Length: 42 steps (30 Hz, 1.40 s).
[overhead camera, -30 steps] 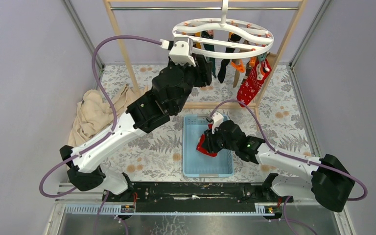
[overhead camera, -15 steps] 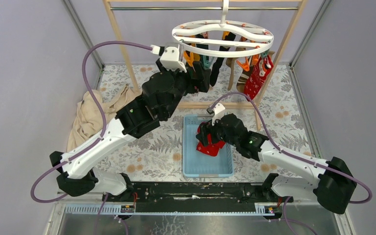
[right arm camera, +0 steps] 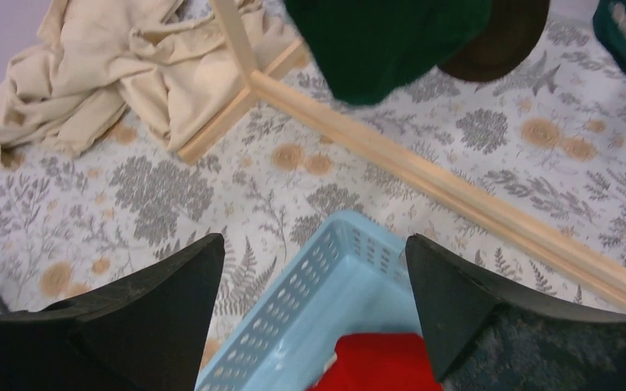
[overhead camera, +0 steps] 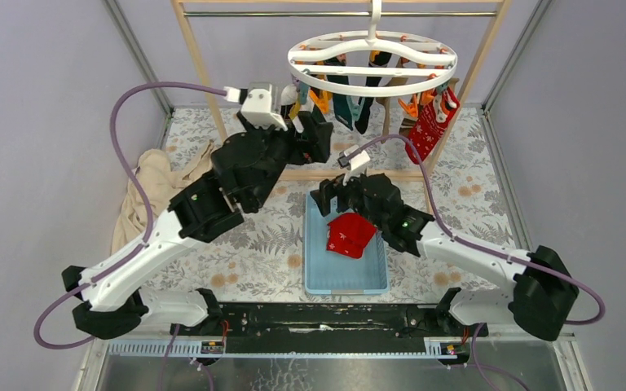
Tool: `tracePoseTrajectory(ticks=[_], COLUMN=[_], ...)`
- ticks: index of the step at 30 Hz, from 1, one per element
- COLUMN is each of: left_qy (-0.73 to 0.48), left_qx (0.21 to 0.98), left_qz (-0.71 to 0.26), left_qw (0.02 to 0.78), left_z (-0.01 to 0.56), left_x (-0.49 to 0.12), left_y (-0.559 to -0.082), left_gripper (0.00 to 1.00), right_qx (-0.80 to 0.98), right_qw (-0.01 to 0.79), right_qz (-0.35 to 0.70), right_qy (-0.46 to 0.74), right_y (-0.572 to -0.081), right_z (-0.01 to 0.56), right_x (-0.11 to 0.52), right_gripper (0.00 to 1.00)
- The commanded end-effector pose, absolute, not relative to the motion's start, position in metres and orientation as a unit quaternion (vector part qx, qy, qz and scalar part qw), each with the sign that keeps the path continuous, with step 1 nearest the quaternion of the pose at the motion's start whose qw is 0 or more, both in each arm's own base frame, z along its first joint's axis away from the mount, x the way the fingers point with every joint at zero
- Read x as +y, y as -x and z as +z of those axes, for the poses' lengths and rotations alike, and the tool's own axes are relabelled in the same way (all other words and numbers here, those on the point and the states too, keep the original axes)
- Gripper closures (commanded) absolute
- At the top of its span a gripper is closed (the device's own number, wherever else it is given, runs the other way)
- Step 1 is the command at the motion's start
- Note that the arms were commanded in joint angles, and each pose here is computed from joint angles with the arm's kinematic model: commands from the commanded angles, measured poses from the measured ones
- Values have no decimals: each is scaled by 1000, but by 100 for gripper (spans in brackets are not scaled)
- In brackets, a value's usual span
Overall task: Remove the socks clipped to the hanger
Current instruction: Place the sock in the bin, then remove the sock from the hanger.
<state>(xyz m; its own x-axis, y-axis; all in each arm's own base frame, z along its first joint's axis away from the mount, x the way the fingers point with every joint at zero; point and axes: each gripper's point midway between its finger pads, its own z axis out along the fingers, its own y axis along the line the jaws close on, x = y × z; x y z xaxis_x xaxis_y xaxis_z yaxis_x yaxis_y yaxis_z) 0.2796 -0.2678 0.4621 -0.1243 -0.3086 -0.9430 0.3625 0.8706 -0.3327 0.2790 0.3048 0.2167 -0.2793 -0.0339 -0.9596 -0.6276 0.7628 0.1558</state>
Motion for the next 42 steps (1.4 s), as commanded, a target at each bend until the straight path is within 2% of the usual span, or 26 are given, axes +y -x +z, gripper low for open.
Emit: tracePoseTrajectory(ticks=[1,13,17,25,28,33,40,42], left_qy=[34,106,114,112,109,100,72,59], left_qx=[693,703,713,720,721,725,710,699], left_qz=[-247,-199,-193,-192,-191,-192,-202,-210], left_qw=[677,674,664,657,657,654,671,681], left_z=[471,439,425,420,419,417,437,449], left_x=[-231,-164,-154,-150,-151,-159,-177,-182], left_y=[-270,-251,-245,-241,-241,-244,-252,-255], left_gripper=[1,1,1,1,1,1,1,1], right_qx=[685,660,657,649,643,632,633,636], right_qw=[651,697,703,716,720,720,689,679], right_qz=[280,263,256,248,255,279,337,349], right_qy=[169,99,91,62,58,63,103,111], right_y=[-308,-351,-363,-394,-399,-390,-365,-359], right_z=[284,305,307,317,326,341,346,345], right_x=[317,333,341,337,329,315,306,301], right_gripper=[11,10,16,41,53,81,99,100])
